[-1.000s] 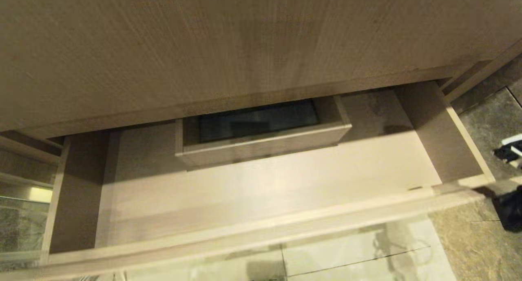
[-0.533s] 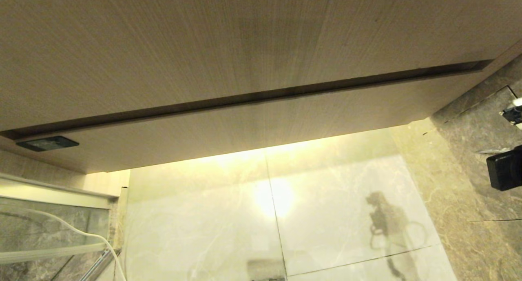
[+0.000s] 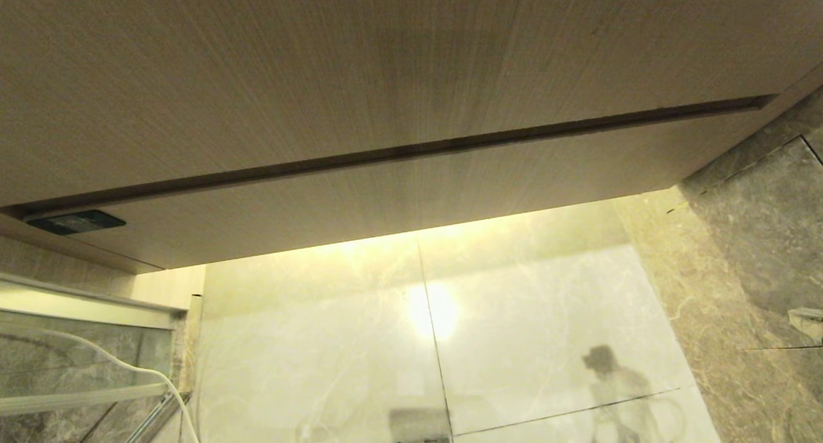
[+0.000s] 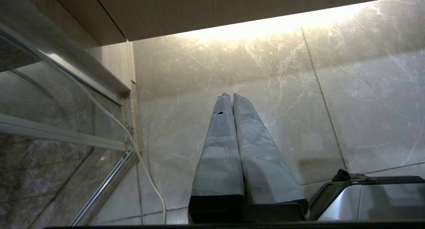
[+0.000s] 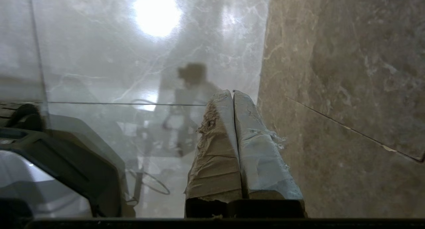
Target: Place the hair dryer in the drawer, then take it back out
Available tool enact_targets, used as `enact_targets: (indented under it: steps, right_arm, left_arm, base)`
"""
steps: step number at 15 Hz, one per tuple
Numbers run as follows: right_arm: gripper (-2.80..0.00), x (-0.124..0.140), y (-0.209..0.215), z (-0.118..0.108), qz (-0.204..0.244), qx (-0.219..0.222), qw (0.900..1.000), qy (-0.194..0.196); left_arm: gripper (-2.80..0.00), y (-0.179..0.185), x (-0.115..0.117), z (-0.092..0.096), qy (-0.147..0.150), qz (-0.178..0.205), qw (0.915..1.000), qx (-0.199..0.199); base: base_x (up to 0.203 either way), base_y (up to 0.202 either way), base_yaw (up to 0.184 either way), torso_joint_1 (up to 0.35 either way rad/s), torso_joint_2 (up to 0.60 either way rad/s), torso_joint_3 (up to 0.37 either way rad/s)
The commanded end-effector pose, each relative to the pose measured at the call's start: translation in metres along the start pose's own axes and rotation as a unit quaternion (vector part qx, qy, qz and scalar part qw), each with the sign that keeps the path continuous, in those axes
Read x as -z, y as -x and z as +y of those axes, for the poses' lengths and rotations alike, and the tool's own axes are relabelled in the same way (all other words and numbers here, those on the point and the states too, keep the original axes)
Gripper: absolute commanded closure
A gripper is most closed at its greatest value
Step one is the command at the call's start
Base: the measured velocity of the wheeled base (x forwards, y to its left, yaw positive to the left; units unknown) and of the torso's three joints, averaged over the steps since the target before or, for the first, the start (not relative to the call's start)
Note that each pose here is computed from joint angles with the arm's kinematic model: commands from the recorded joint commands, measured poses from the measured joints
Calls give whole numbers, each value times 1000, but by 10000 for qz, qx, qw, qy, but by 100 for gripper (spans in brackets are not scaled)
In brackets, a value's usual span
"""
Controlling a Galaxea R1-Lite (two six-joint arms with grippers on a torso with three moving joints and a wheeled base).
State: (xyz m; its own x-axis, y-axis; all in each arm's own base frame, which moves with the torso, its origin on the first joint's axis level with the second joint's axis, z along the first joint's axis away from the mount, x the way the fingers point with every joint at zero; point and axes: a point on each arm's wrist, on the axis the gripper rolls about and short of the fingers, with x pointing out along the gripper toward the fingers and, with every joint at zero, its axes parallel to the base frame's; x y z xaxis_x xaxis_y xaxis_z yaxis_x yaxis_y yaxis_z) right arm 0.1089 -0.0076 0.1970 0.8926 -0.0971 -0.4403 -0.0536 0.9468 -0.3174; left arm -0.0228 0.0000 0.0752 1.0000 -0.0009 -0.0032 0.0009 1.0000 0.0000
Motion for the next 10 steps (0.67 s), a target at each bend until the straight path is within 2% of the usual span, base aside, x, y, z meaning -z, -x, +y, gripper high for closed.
enact_targets:
  steps: [1, 3, 6, 8, 10]
  right_arm:
    - [0, 14, 30, 5, -368, -80, 9993, -46]
    - [0, 30, 51, 13, -731, -538, 9958, -148]
    - [0, 64, 79, 24, -1560, -1194, 9792, -513]
    - [0, 97, 87, 31, -2137, -1332, 9657, -626]
    - [0, 135, 84, 40, -2578, -1204, 9559, -727]
  left_arm:
    - [0, 0, 0, 0, 0, 7, 10000, 3]
    - [0, 0, 0, 0, 0, 1, 10000, 3]
    - [0, 0, 0, 0, 0, 7, 10000, 3]
    - [0, 0, 0, 0, 0, 7, 10000, 3]
    - [0, 0, 0, 0, 0, 0, 10000, 3]
  base:
    - [0, 0, 0, 0, 0, 0]
    - [0, 0, 0, 0, 0, 0]
    - [0, 0, 0, 0, 0, 0]
    - [0, 0, 0, 0, 0, 0]
    - [0, 0, 0, 0, 0, 0]
